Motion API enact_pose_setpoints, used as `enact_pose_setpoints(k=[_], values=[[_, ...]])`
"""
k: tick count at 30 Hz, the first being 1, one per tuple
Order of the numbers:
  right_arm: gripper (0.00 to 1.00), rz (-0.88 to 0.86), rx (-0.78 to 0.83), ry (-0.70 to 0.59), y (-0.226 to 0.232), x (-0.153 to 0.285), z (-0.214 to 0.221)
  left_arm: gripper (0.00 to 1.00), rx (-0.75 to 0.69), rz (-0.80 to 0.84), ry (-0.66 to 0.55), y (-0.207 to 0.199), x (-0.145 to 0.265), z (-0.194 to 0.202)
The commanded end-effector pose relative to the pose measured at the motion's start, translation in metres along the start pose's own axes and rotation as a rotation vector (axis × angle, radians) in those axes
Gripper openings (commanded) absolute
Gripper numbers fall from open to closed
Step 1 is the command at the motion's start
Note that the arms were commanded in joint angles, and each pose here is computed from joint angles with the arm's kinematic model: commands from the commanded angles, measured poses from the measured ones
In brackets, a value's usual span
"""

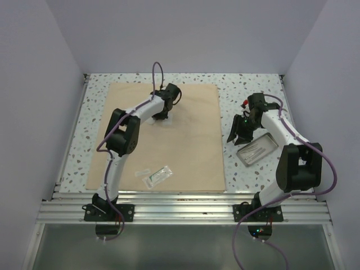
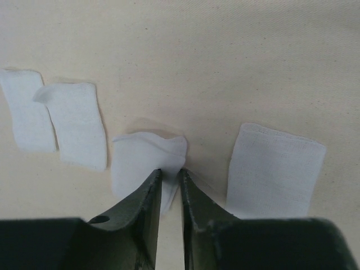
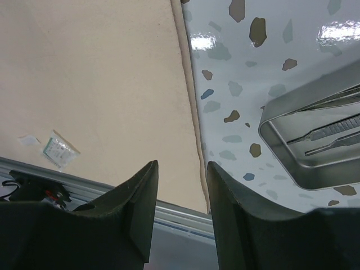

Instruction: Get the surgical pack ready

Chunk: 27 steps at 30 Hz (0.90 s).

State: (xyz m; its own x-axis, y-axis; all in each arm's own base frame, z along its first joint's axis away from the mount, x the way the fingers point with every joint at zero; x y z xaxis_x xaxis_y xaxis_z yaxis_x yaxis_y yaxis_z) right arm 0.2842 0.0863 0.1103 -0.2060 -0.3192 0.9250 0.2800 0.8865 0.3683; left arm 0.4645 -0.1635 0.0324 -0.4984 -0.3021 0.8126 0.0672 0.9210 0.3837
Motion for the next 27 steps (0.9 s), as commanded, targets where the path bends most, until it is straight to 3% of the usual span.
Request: enact_pose_setpoints(k=[1,11,18,27], values=[[0.44,-0.033,0.028,-0.006,0.008,0.001,-0.003,0.19,0.018,0.000,0.001,0.004,-0.009,-0.004],[0.45,-0.032,0.031,-0.003,0.009,0.002,-0.005,0.00,0.056,0.046,-0.033,0.013,0.009,-0.028],[0.45,-0.031,0.033,-0.003,0.010,0.002,-0.005,0.00,0.105,0.131,-0.009,0.009,0.033,-0.040],[0.45,-0.029,0.033,0.005,0.007,-0.002,-0.002,0.00,0.204,0.322,0.113,-0.028,0.044,-0.023]])
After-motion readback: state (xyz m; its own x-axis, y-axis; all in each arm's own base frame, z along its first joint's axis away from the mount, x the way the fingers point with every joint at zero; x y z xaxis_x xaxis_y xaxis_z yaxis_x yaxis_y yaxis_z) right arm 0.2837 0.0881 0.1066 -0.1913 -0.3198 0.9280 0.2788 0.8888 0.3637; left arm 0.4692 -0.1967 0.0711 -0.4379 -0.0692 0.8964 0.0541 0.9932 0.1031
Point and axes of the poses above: each gripper's point midway between its finger pads, its own x axis back along the fingers, its own y axis along the line the jaws close on, z = x × y, the point moved 1 cm from there along x, back along the fingers, and after that the axes turned 5 degrees about -x, right-handed, at the moved point
